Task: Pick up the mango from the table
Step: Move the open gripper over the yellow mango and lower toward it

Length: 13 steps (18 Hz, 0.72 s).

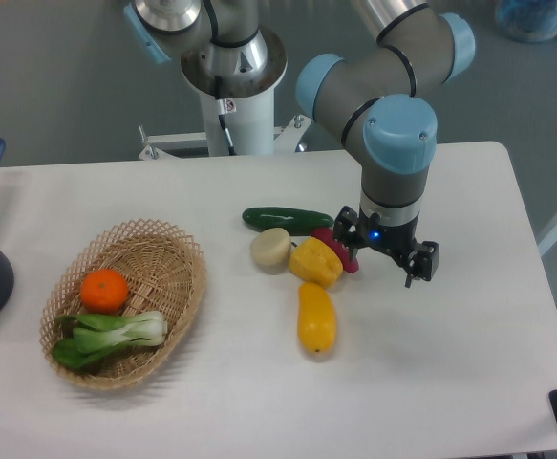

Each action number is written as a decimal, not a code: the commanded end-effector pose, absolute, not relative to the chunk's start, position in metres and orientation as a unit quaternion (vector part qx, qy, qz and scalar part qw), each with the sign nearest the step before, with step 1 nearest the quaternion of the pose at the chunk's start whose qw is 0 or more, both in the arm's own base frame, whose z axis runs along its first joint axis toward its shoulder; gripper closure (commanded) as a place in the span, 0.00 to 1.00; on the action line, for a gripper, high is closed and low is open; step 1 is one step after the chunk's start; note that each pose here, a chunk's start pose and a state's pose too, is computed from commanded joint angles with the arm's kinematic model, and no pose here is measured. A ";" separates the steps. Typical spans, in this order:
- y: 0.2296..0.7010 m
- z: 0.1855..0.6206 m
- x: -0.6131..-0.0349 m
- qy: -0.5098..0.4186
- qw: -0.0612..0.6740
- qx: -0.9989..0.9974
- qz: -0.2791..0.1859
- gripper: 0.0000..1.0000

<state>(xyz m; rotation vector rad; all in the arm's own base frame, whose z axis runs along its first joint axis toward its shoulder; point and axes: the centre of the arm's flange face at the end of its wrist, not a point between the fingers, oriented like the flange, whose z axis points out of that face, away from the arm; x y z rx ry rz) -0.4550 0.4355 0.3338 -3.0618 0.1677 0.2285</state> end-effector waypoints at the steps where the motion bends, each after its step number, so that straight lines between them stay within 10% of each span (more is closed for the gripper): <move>1: 0.436 0.333 -0.454 0.055 0.034 -0.995 0.076 0.00; 13: 0.460 0.324 -0.447 -0.041 0.064 -0.993 0.094 0.00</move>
